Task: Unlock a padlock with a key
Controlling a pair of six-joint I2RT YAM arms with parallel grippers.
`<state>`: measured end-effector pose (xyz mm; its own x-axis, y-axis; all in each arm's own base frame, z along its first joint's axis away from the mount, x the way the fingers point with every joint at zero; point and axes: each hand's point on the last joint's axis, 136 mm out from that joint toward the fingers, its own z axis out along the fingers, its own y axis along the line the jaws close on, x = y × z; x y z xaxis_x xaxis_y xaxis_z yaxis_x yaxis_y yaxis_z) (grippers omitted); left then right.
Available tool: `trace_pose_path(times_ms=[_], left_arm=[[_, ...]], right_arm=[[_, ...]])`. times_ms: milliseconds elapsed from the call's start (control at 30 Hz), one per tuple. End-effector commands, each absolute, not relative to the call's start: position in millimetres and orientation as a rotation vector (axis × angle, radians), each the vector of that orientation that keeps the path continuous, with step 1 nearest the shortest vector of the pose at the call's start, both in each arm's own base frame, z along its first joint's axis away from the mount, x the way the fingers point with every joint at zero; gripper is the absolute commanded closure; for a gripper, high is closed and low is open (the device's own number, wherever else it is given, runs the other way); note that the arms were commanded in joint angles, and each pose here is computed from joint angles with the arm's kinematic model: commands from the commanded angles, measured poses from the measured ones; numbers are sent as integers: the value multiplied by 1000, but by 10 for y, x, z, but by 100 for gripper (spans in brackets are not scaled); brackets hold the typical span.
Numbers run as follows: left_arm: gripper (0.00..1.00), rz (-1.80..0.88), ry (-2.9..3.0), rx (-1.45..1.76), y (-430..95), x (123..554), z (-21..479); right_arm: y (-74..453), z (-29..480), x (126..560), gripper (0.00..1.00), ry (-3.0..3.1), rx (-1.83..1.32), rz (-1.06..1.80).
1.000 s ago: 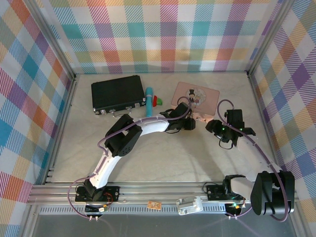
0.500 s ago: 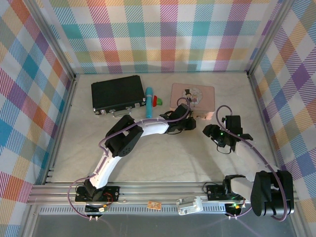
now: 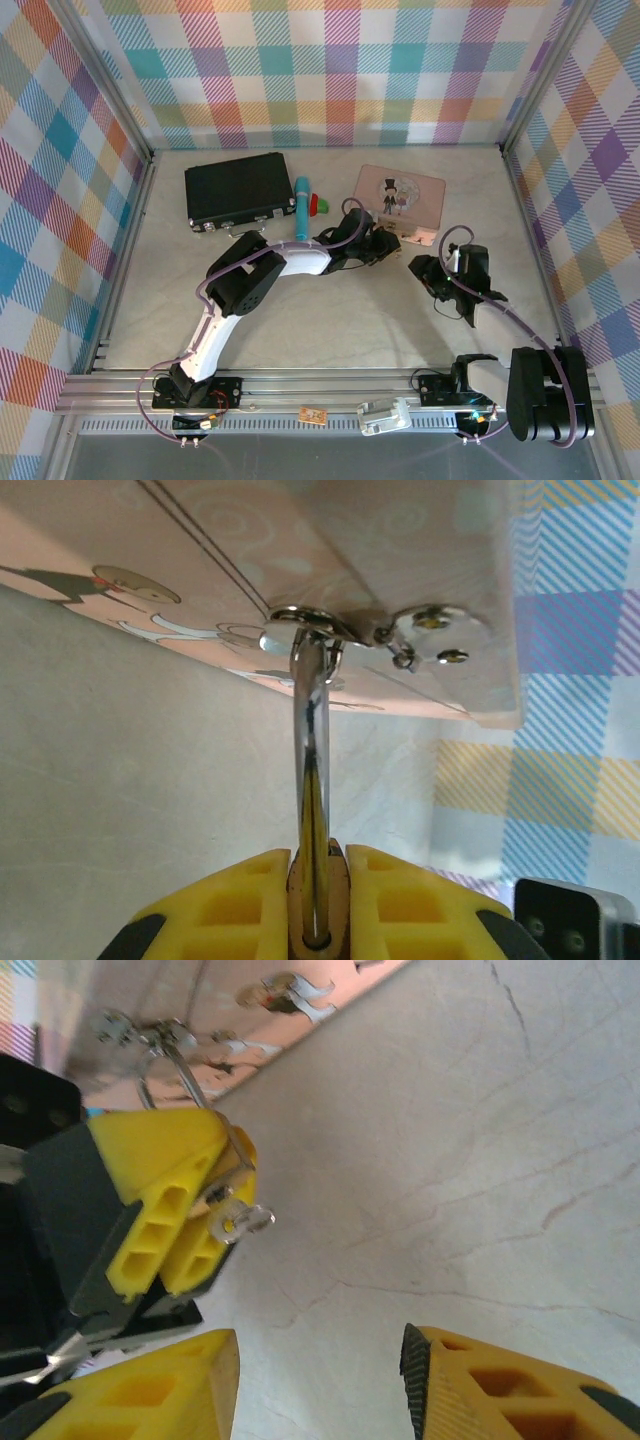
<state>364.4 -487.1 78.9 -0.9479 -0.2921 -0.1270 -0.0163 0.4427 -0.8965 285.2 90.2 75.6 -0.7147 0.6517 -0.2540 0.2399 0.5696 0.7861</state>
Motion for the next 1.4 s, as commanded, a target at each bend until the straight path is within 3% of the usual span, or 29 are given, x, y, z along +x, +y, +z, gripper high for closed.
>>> trace_pose_path(times_ms=[0,267,567,1133,1367], left_arm=[[100,-1741,2250,-256,-4967,3660,1459],[100,-1816,2187,-316,-4982,3682,1583],[100,-1839,2163,-333,-5004,3669,1629],[100,-1879,2136,-361,-5044,3649,1658],[100,-1912,2123,-363,-5098,3611,1686]], right_arm=[[921,1078,3028,53,2093,677,1156],[1007,1180,3159,58,2001,639,1284],[1086,1238,3293,70,1981,609,1358],[1155,1290,3403,79,1916,672,1457],[1192,1328,3466,88,1872,722,1552]])
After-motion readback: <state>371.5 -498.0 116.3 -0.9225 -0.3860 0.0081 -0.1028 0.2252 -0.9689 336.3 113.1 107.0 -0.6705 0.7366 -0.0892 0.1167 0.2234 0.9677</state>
